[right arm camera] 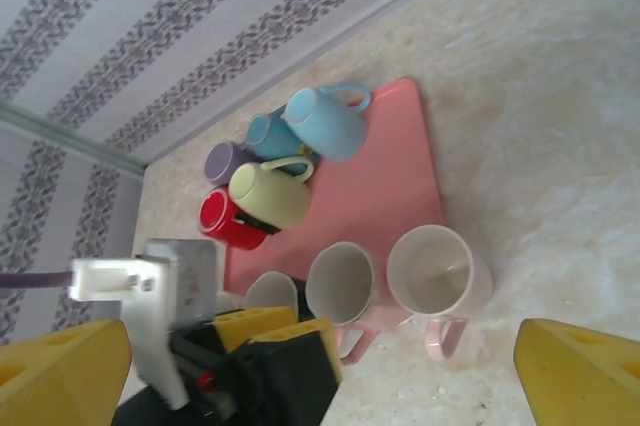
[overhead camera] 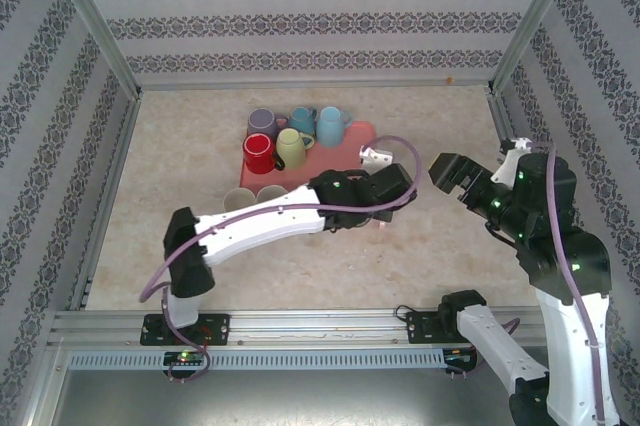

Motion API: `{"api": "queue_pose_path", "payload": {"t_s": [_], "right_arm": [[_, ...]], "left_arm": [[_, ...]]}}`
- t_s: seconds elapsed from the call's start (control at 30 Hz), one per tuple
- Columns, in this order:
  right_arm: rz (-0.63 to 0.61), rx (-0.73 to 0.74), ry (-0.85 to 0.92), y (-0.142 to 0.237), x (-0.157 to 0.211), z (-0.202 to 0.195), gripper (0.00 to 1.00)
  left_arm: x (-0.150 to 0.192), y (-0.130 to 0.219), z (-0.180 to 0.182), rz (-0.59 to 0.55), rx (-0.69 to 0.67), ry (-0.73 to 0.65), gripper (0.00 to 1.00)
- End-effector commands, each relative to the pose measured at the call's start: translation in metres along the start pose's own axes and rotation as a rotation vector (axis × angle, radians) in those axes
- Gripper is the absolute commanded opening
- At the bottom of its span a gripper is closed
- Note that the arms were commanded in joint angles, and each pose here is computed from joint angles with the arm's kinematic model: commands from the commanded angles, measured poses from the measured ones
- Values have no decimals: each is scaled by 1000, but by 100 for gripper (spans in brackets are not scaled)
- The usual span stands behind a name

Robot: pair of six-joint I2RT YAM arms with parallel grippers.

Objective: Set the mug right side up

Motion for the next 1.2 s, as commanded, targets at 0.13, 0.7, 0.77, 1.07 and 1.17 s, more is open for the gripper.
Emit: {"api": "queue_pose_path", "payload": {"t_s": [0.13,0.7,0.77,1.07,1.17], "right_arm": [[109,-109,91,-38,-2,15,98],[287,-44,697,-241,-15,87,98],[360,16,765,-279,-20,84,98],[394,-90,662,-413,-49,77,98],[383,-111,630,-449,-43,74,98]], "left_arm": [[-16,48,69,61,0,-61,46],[-41,137,226,61,-37,260,46],[-41,141,226,75,-10,267,46],[-39,149,225,115,62,227,46],[-37,145,225,143,60,218,46]]}}
Point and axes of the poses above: each hand's point on the last joint's axis, 136 mm out from that joint toward the fingers, its own y axis back along the fingers, its own z axis along the line the jaws close on, x = y × z, the point moved 8 cm from there along y, back along the fingers, and after that the axes turned 9 degrees about y, right-handed, at the moved point
